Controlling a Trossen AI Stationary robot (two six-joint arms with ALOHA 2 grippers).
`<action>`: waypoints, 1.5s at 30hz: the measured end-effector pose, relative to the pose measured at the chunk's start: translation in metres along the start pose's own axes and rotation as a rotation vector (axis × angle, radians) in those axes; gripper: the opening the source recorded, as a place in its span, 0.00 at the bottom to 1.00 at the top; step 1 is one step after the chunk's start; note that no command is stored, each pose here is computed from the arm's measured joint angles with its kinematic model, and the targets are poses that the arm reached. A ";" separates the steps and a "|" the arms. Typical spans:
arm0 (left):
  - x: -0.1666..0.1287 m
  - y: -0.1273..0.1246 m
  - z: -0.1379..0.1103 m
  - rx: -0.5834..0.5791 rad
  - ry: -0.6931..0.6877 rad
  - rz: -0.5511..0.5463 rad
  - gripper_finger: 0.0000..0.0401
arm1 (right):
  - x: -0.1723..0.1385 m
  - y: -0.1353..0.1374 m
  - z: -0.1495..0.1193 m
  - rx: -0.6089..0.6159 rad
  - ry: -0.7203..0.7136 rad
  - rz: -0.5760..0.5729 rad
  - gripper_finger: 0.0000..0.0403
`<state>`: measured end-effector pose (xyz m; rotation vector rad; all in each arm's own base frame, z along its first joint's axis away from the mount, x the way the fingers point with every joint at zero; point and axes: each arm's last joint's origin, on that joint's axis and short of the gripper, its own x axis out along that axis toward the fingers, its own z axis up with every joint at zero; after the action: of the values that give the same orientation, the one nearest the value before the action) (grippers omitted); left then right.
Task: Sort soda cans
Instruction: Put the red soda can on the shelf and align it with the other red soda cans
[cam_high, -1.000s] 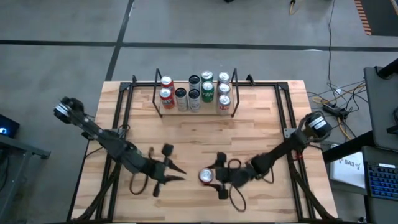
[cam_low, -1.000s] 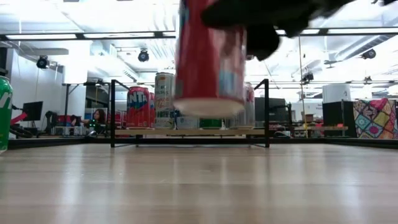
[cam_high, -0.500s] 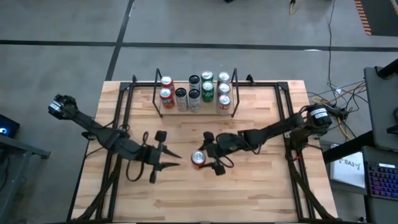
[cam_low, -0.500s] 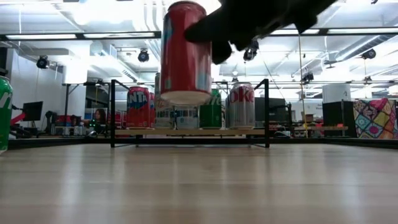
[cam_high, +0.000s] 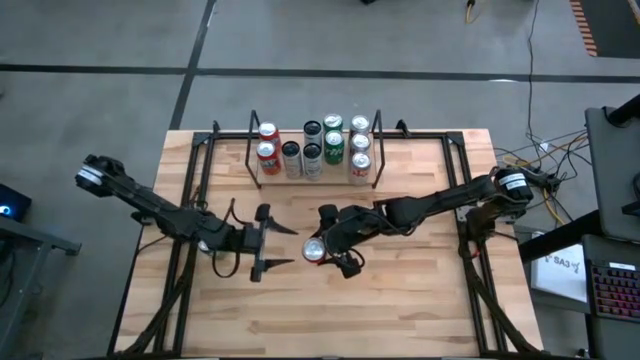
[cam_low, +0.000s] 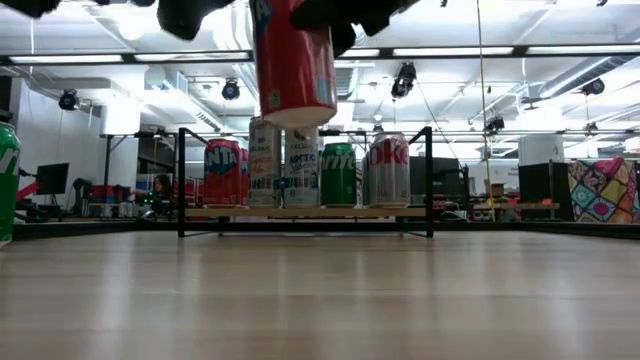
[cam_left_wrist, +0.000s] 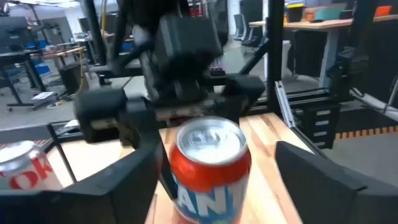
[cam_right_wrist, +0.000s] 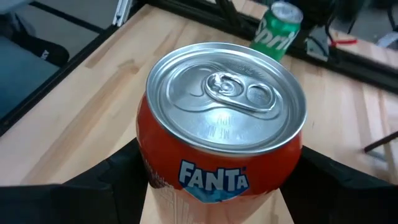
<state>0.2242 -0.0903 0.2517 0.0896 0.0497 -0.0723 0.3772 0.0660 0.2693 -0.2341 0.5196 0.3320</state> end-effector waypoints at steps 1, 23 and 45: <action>0.000 0.000 -0.005 -0.002 -0.004 -0.004 0.76 | 0.000 0.000 0.002 -0.007 -0.006 -0.002 0.68; 0.047 -0.012 -0.038 0.003 -0.007 0.085 0.85 | 0.005 -0.007 0.001 -0.067 0.016 -0.019 0.68; 0.048 -0.010 -0.042 -0.029 -0.021 0.180 0.68 | 0.005 -0.010 0.002 -0.040 0.016 -0.084 0.85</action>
<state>0.2695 -0.0995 0.2066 0.0642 0.0212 0.1073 0.3862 0.0586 0.2695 -0.2963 0.5176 0.2588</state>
